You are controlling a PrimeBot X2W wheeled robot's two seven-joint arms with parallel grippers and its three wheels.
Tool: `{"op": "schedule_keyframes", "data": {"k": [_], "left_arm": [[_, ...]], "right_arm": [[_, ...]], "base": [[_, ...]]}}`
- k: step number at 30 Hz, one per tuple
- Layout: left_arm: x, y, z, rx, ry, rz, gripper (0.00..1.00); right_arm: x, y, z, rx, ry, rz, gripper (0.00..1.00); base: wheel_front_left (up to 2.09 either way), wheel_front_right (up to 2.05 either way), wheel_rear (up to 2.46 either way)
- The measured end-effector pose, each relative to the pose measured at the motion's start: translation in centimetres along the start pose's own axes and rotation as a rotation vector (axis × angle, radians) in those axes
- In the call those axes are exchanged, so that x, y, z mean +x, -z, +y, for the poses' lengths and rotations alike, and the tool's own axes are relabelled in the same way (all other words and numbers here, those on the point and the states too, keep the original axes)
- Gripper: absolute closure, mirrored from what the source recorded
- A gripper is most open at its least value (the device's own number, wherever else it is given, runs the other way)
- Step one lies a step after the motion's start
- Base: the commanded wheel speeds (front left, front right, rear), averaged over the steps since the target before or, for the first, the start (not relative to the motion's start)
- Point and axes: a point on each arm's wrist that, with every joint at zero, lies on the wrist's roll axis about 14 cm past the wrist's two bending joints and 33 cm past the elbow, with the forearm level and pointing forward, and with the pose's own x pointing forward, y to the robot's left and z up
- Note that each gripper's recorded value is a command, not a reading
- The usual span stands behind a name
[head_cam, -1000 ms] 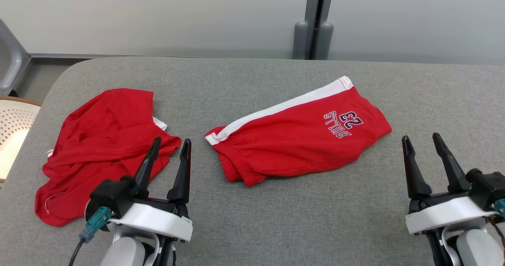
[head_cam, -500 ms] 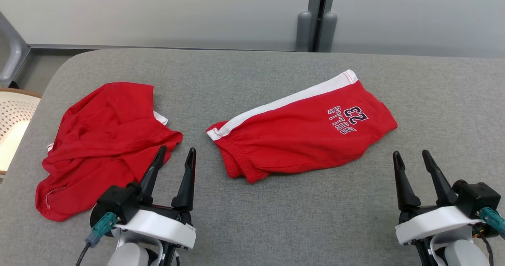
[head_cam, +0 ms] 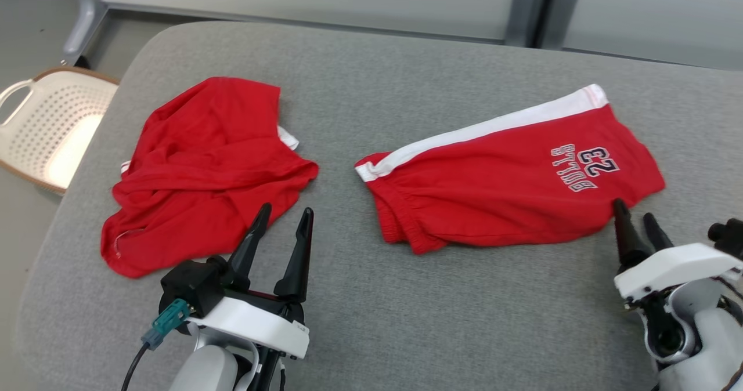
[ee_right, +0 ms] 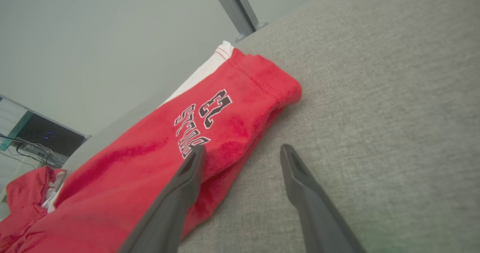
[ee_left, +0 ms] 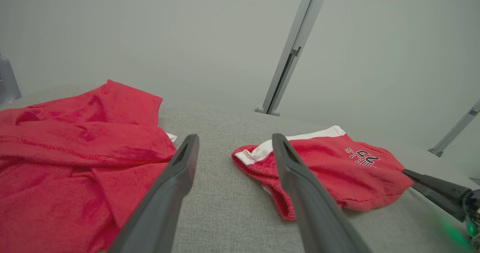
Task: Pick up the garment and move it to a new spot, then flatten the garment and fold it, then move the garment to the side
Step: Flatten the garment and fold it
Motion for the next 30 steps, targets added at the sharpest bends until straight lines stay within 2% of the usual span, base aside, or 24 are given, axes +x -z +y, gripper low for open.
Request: {"op": "schedule_keyframes", "data": {"k": [3,7,11,19,20,21,22,23,30], "left_arm": [[-0.5,0.2,0.7,-0.007,-0.027,0.007,0.0],[-0.9,0.0,1.5,-0.018,-0.063,0.004,0.0],[-1.1,-0.5,2.4,-0.024,-0.096,-0.01,0.0],[-1.3,-1.2,3.1,-0.035,-0.128,-0.029,0.0],[-1.3,-1.2,3.1,-0.037,-0.127,-0.031,0.0],[-1.2,-1.2,3.1,-0.037,-0.127,-0.03,0.0],[-1.2,-1.2,3.1,-0.036,-0.126,-0.03,0.0],[-1.1,-1.2,3.1,-0.035,-0.127,-0.031,0.0],[-0.9,-1.1,3.0,-0.036,-0.124,-0.027,0.0]], "right_arm": [[1.6,0.3,-0.3,0.075,0.019,0.04,0.0],[3.6,0.4,-0.2,0.105,0.027,0.088,0.0],[5.6,1.0,0.2,0.062,0.022,0.166,0.0],[8.0,1.3,1.0,0.046,0.02,0.229,0.01],[8.2,1.3,1.1,0.043,0.02,0.231,0.22],[8.4,1.2,1.1,0.047,0.021,0.231,0.62],[8.6,1.1,1.2,0.049,0.021,0.229,0.94],[8.8,1.0,1.2,0.049,0.02,0.226,1.0],[8.6,0.1,2.0,0.063,0.009,0.156,1.0]], "base": [[0.0,0.0,0.0],[0.0,0.0,0.0],[0.0,0.0,0.0],[0.0,0.0,0.0],[0.0,0.0,0.0],[0.0,0.0,0.0],[0.0,0.0,0.0],[0.0,0.0,0.0],[0.0,0.0,0.0]]}}
